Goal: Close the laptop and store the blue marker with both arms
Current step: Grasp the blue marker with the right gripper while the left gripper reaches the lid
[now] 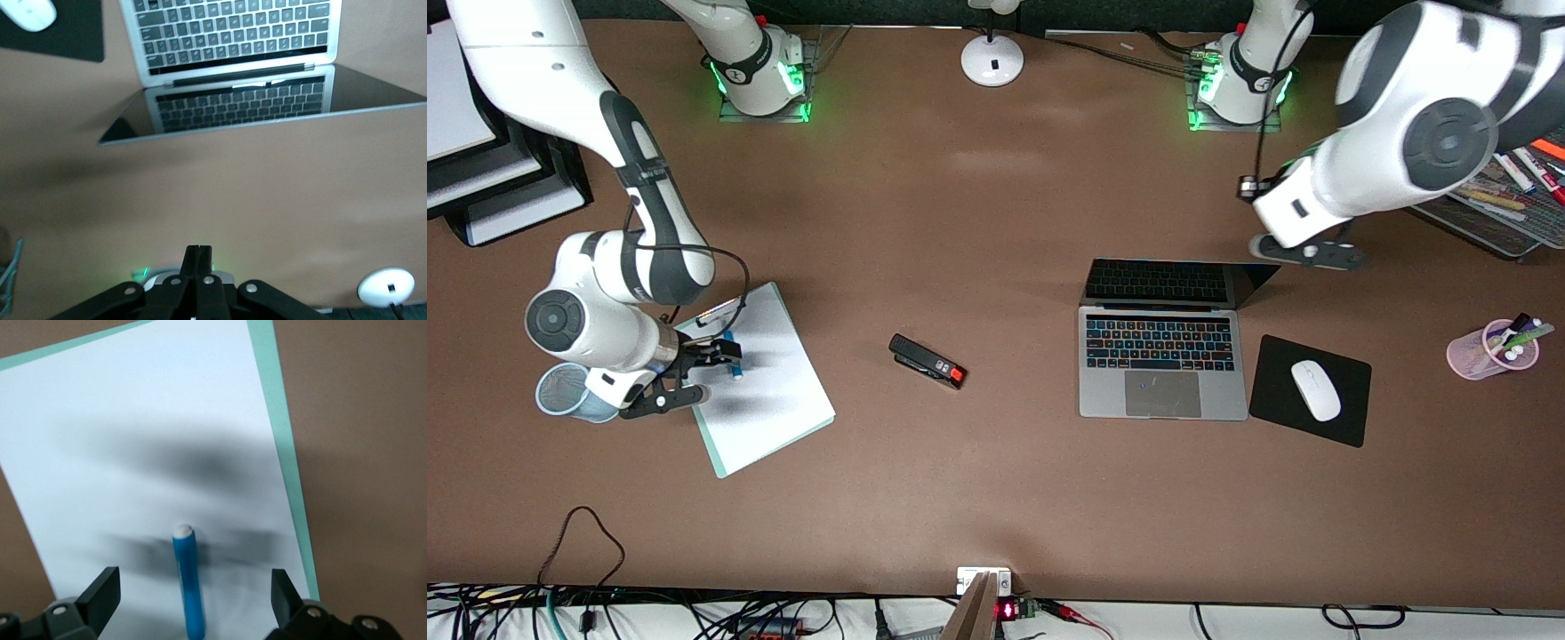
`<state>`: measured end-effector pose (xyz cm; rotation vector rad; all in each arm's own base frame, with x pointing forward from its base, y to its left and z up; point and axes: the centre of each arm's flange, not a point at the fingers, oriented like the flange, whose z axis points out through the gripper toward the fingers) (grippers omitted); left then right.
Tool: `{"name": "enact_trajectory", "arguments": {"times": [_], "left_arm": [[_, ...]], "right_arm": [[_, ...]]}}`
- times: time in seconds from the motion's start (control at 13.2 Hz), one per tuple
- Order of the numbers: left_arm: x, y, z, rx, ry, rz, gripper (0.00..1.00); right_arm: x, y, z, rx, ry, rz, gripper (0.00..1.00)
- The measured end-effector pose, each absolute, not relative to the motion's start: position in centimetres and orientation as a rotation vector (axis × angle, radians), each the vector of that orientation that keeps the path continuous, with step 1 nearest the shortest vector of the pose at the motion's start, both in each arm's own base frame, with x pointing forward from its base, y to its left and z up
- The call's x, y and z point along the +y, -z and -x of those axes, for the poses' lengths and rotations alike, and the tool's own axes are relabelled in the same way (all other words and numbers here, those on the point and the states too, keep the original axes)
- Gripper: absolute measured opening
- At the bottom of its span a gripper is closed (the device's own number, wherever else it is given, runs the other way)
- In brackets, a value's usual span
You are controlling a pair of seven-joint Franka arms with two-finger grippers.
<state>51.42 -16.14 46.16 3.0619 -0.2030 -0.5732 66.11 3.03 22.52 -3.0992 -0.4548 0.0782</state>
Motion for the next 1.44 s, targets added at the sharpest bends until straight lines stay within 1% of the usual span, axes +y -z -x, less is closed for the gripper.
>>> {"name": "enact_trajectory", "arguments": {"times": [0.38,0.45,0.53,0.6,0.68,0.76,0.83,0.91,0.98,1.06,1.13,1.21,1.28,1.44], "left_arm": [[-18.1,-40.3,-50.5,-0.209,0.373,-3.077,0.01],[-18.3,-39.2,-50.2,-0.211,0.355,-3.078,0.01],[-18.4,-38.3,-49.9,-0.21,0.344,-3.079,0.01],[-18.7,-37.5,-49.6,-0.205,0.332,-3.081,0.01],[-19.0,-36.8,-49.2,-0.201,0.319,-3.082,0.01],[-19.2,-36.3,-49.0,-0.201,0.305,-3.083,0.01],[-19.3,-35.8,-48.8,-0.201,0.297,-3.083,0.01],[-19.3,-35.6,-48.7,-0.199,0.292,-3.083,0.01],[-19.3,-35.6,-48.7,-0.196,0.282,-3.083,0.01],[-19.3,-35.6,-48.9,-0.193,0.263,-3.082,0.01],[-19.3,-35.7,-49.0,-0.19,0.239,-3.08,0.01],[-19.4,-35.8,-49.2,-0.188,0.209,-3.077,0.01],[-19.4,-35.9,-49.4,-0.186,0.182,-3.074,0.01],[-19.5,-36.1,-49.8,-0.183,0.13,-3.068,0.01]], "right_arm": [[3.7,-20.2,-66.0,-0.524,-0.083,3.086,1.0],[3.9,-19.8,-65.9,-0.532,-0.091,3.084,0.97],[4.1,-19.5,-65.8,-0.538,-0.098,3.083,0.97],[4.3,-19.2,-65.7,-0.545,-0.107,3.081,0.93],[4.4,-18.8,-65.6,-0.549,-0.117,3.08,0.93],[4.5,-18.5,-65.4,-0.555,-0.128,3.078,0.87],[4.5,-18.2,-65.2,-0.562,-0.136,3.076,0.77],[4.5,-18.1,-65.2,-0.576,-0.14,3.073,0.77],[4.4,-18.1,-65.1,-0.59,-0.14,3.071,0.73],[4.3,-18.0,-65.1,-0.607,-0.137,3.067,0.72],[4.3,-18.0,-65.2,-0.614,-0.135,3.066,0.68],[4.2,-18.1,-65.2,-0.617,-0.134,3.065,0.68],[4.1,-18.1,-65.2,-0.618,-0.134,3.065,0.62],[4.1,-18.1,-65.2,-0.618,-0.133,3.066,0.6]]}}
